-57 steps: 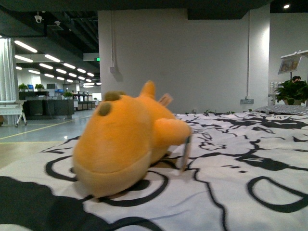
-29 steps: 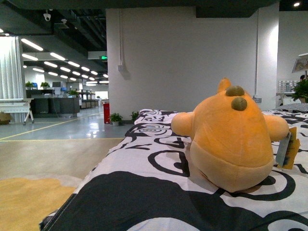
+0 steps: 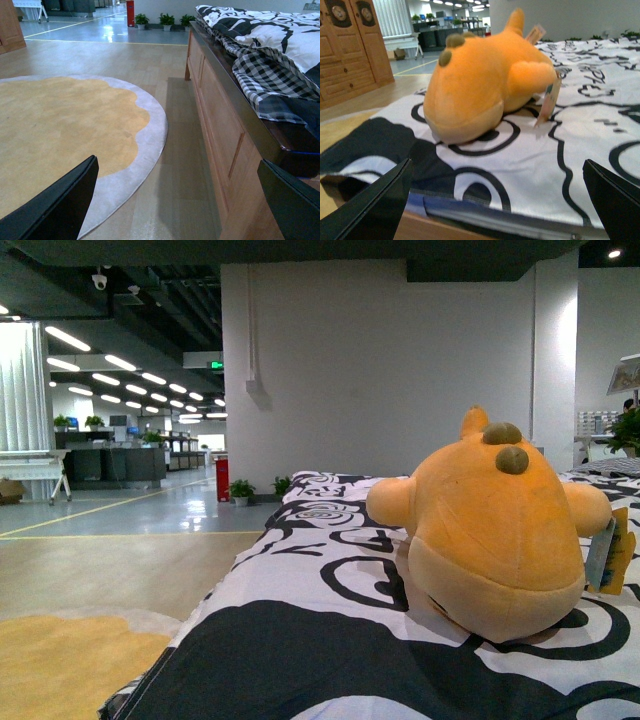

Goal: Put away toys

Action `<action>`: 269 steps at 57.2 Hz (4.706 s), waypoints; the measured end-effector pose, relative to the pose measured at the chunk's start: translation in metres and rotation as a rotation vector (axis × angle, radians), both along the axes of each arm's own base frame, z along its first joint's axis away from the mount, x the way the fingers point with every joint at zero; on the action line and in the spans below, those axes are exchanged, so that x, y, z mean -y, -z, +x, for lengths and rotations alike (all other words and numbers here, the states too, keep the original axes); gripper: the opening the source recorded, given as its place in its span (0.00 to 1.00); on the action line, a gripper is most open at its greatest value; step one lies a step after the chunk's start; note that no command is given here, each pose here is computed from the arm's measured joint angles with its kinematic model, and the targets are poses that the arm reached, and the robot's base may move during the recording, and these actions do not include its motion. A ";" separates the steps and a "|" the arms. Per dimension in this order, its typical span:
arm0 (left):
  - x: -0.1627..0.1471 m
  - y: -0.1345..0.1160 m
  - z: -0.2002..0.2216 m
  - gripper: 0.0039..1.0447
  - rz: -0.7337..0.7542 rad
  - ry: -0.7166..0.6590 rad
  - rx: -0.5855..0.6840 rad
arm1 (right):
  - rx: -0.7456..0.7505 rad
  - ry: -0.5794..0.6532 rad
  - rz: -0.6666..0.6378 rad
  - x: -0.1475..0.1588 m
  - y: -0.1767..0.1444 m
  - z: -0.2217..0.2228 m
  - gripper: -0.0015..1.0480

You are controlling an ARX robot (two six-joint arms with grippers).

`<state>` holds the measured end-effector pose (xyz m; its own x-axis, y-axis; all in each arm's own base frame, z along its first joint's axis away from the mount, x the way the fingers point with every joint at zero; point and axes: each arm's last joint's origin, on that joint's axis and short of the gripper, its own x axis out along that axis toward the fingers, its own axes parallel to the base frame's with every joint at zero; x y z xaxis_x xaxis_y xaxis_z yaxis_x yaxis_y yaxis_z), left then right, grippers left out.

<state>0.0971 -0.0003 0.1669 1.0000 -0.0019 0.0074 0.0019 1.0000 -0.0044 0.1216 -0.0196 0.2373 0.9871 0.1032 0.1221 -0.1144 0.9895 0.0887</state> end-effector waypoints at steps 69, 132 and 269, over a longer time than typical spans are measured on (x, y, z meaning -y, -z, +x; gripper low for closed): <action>0.000 0.000 0.000 0.95 0.000 0.000 0.000 | -0.194 0.194 -0.088 -0.068 -0.065 0.206 1.00; 0.000 0.000 0.000 0.95 0.000 0.000 0.000 | -0.209 -0.002 0.001 -0.078 -0.072 0.175 0.18; 0.000 0.000 0.000 0.95 0.000 -0.002 0.000 | 0.004 -0.077 0.086 -0.020 0.046 -0.023 0.17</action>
